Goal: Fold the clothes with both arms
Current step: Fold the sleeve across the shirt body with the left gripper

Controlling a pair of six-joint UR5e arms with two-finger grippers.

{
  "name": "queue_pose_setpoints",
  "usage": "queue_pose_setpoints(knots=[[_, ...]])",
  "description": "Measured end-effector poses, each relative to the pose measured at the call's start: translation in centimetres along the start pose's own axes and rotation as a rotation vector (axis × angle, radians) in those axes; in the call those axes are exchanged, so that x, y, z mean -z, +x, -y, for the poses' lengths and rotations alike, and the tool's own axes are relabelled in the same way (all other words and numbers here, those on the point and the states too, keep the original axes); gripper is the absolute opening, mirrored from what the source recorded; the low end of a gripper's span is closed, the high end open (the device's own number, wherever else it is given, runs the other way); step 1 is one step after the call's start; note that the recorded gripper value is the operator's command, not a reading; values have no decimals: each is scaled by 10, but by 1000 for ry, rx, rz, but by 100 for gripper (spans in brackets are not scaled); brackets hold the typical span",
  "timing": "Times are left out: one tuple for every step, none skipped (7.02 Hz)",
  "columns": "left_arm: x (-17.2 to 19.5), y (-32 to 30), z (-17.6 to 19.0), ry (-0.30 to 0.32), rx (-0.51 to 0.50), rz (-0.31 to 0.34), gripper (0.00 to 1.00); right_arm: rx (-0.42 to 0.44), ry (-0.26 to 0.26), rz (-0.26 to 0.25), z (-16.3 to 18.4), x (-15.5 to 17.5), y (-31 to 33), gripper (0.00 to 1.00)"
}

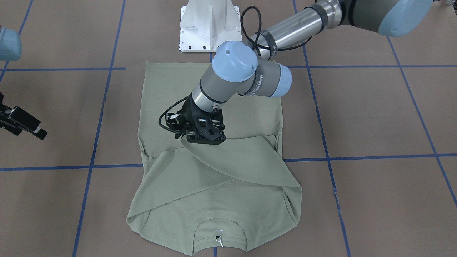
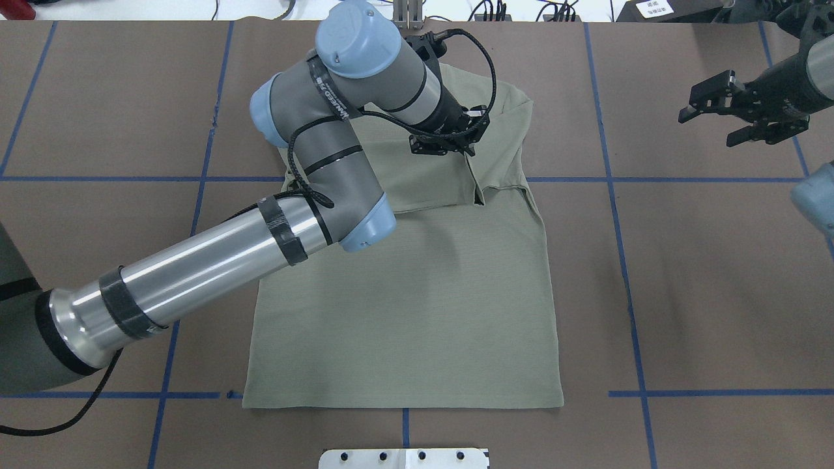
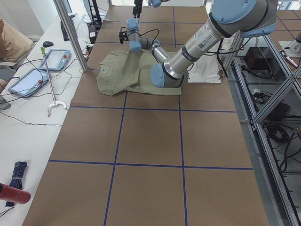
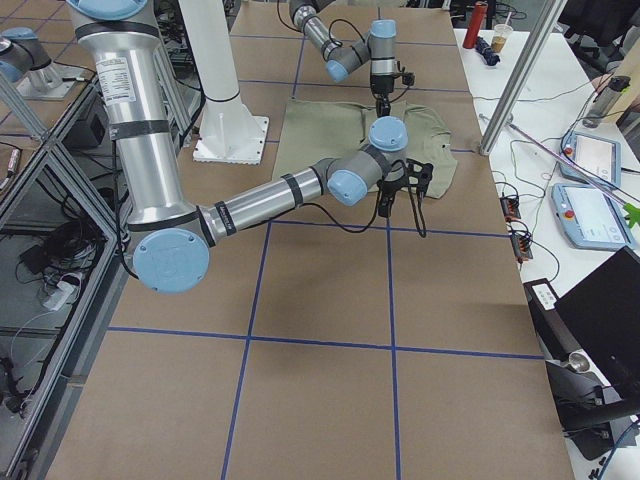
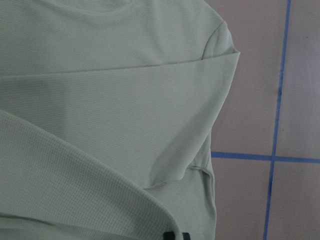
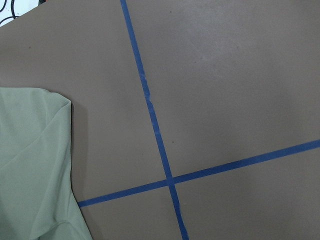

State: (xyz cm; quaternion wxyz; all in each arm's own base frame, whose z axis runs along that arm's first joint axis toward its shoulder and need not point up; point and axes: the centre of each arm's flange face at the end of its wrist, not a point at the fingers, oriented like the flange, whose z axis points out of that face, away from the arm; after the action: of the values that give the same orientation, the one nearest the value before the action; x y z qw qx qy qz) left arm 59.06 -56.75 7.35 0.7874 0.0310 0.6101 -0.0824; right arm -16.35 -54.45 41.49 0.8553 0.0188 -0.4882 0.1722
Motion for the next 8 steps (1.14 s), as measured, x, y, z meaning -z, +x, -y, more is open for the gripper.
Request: queue_pose_setpoints(knots=[[-15, 10, 1, 29, -3, -1, 0, -1, 0, -1, 0, 0, 0, 100], [-23, 15, 1, 51, -8, -6, 0, -1, 0, -1, 1, -1, 0, 100], [-31, 20, 1, 87, -16, -19, 5, -1, 0, 0, 1, 0, 0, 100], [-40, 26, 0, 121, -21, -28, 16, -1, -1, 0, 1, 0, 0, 100], [-45, 32, -2, 135, -23, -34, 58, -1, -1, 1, 1, 0, 0, 100], [-46, 41, -7, 137, -22, -43, 66, -1, 0, 1, 0, 1, 0, 100], [-47, 48, -12, 134, -19, -53, 78, -2, -1, 0, 0, 0, 1, 100], [-47, 50, -15, 132, -17, -58, 78, -3, -1, -1, 0, 0, 2, 100]])
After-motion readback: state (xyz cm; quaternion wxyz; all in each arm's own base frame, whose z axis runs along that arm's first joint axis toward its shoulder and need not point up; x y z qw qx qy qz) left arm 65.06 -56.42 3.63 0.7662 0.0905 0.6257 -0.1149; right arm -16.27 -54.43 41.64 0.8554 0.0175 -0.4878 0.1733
